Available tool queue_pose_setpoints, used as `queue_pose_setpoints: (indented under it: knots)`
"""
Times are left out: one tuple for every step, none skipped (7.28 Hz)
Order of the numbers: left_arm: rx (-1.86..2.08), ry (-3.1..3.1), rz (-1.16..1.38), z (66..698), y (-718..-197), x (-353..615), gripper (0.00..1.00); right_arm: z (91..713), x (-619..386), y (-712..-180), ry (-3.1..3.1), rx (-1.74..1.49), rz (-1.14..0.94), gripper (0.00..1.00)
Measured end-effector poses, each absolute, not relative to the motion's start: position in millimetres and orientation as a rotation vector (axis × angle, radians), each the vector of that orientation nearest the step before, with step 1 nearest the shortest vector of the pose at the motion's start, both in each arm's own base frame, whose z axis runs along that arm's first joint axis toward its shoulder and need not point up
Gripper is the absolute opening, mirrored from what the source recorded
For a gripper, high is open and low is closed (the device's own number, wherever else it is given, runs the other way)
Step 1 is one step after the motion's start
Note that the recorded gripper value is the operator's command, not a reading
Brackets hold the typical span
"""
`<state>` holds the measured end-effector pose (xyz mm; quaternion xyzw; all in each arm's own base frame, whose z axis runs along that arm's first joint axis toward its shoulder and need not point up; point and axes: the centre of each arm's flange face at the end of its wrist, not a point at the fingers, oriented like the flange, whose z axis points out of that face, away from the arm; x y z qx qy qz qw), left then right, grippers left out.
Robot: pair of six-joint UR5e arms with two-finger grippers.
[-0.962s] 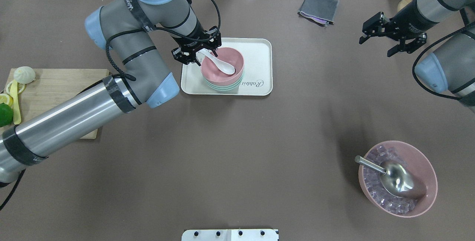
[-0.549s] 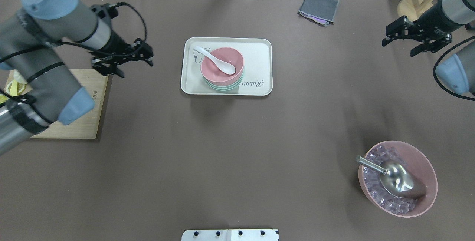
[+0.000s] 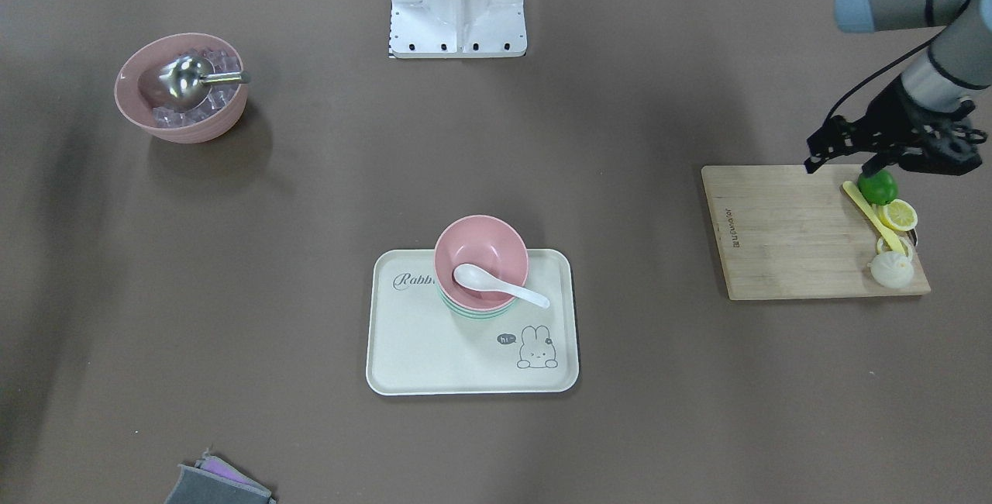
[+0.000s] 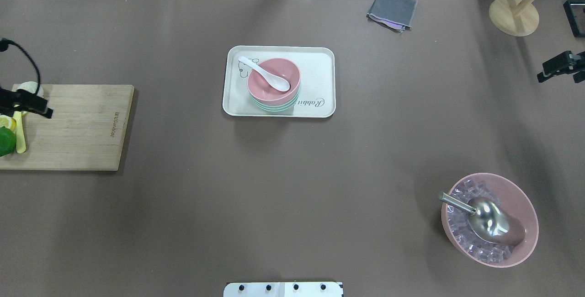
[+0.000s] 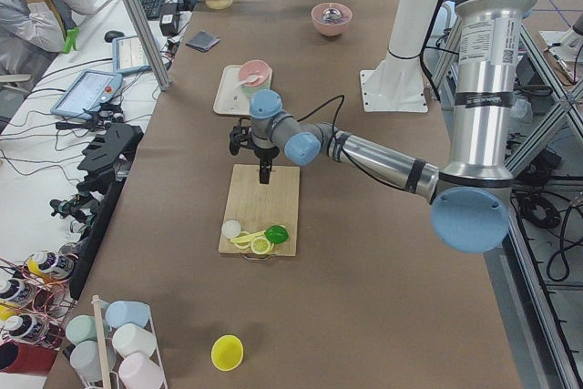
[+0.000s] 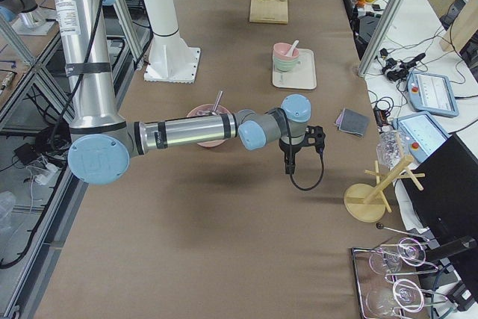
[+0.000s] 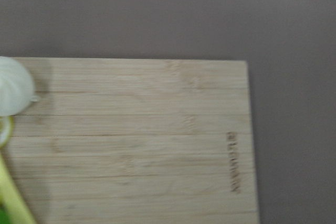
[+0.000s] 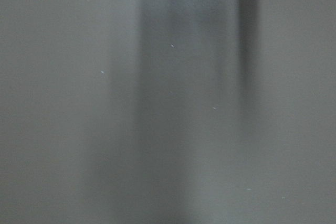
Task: Stack pink bowl on green and place spoon
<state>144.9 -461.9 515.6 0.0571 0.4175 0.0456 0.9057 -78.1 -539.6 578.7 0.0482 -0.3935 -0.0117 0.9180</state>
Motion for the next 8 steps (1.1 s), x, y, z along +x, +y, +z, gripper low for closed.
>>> queue_pose_setpoints:
  knots:
    - [0.146,0.842,0.175,545,-447,110,0.98,604,-56,-531,-0.792,0.117,-0.089,1.00]
    - [0.161,0.824,0.228,569,-434,86,0.98,622,-39,-526,-0.788,0.126,-0.128,1.00]
    - [0.162,0.814,0.247,583,-425,74,0.98,630,-25,-522,-0.802,0.133,-0.140,1.00]
    - [0.159,0.810,0.250,589,-421,69,0.98,631,-12,-521,-0.824,0.142,-0.133,1.00]
    - [0.156,0.808,0.246,593,-420,67,0.98,626,-7,-525,-0.838,0.147,-0.127,1.00]
    - [0.155,0.804,0.242,595,-422,66,0.98,615,-9,-537,-0.841,0.132,-0.123,1.00]
    - [0.159,0.801,0.242,597,-426,67,0.98,601,-10,-552,-0.836,0.109,-0.116,1.00]
    - [0.164,0.799,0.243,600,-429,67,0.98,593,-10,-559,-0.831,0.101,-0.120,1.00]
